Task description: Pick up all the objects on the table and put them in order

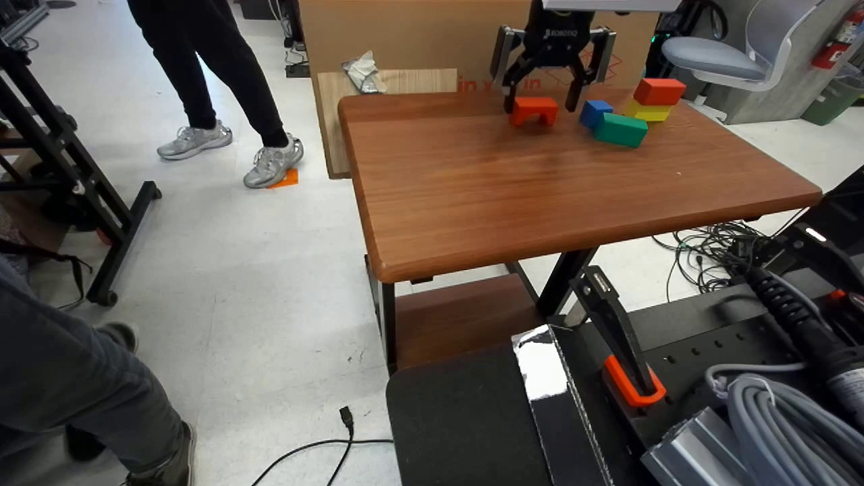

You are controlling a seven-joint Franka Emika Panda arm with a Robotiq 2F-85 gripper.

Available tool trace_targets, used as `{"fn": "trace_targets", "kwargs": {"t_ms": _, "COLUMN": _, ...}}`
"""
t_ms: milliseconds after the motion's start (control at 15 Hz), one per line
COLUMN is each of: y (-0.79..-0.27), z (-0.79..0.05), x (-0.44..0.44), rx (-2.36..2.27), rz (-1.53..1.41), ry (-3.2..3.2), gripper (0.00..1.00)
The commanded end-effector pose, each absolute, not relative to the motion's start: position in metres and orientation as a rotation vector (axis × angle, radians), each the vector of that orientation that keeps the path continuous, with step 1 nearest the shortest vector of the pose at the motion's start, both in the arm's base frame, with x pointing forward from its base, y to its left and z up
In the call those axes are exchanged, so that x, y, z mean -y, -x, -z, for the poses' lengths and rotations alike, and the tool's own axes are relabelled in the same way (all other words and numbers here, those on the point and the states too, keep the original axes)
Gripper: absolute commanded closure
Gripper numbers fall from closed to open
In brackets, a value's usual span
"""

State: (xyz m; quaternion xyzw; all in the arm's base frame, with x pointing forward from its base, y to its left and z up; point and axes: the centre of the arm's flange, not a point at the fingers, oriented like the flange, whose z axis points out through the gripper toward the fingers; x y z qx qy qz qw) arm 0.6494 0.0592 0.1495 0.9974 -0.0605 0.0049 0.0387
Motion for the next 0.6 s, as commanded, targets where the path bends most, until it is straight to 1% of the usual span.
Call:
{"fn": "trace_targets", "kwargs": {"t_ms": 0, "y": -0.668, "z": -0.149, "x": -0.063, "rx": 0.182, "rz": 0.008, "ry": -3.04, "gripper": 0.27}}
{"fn": "trace_targets", "kwargs": {"t_ms": 67, "y": -0.669, "z": -0.149, "x": -0.064, "rx": 0.19, "rz": 0.011, "ry": -3.043, "gripper": 0.27}}
{"fn": "trace_targets", "kwargs": {"t_ms": 133, "y": -0.67, "z": -0.149, "x": -0.064, "rx": 0.191, "rz": 0.017, "ry": -3.041, "gripper": 0.29}}
{"fn": "trace_targets", "kwargs": {"t_ms": 267, "y": -0.672, "z": -0.15, "x": -0.063, "rx": 0.194, "rz": 0.034, "ry": -3.04, "gripper": 0.44}}
{"fn": "trace_targets", "kwargs": {"t_ms": 333, "y": -0.671, "z": -0.152, "x": -0.063, "rx": 0.19, "rz": 0.038, "ry": -3.037, "gripper": 0.52}}
{"fn": "trace_targets", "kwargs": {"t_ms": 400, "y": -0.671, "z": -0.155, "x": -0.063, "rx": 0.187, "rz": 0.04, "ry": -3.035, "gripper": 0.58}}
{"fn": "trace_targets", "kwargs": {"t_ms": 533, "y": -0.67, "z": -0.163, "x": -0.062, "rx": 0.175, "rz": 0.048, "ry": -3.037, "gripper": 0.58}}
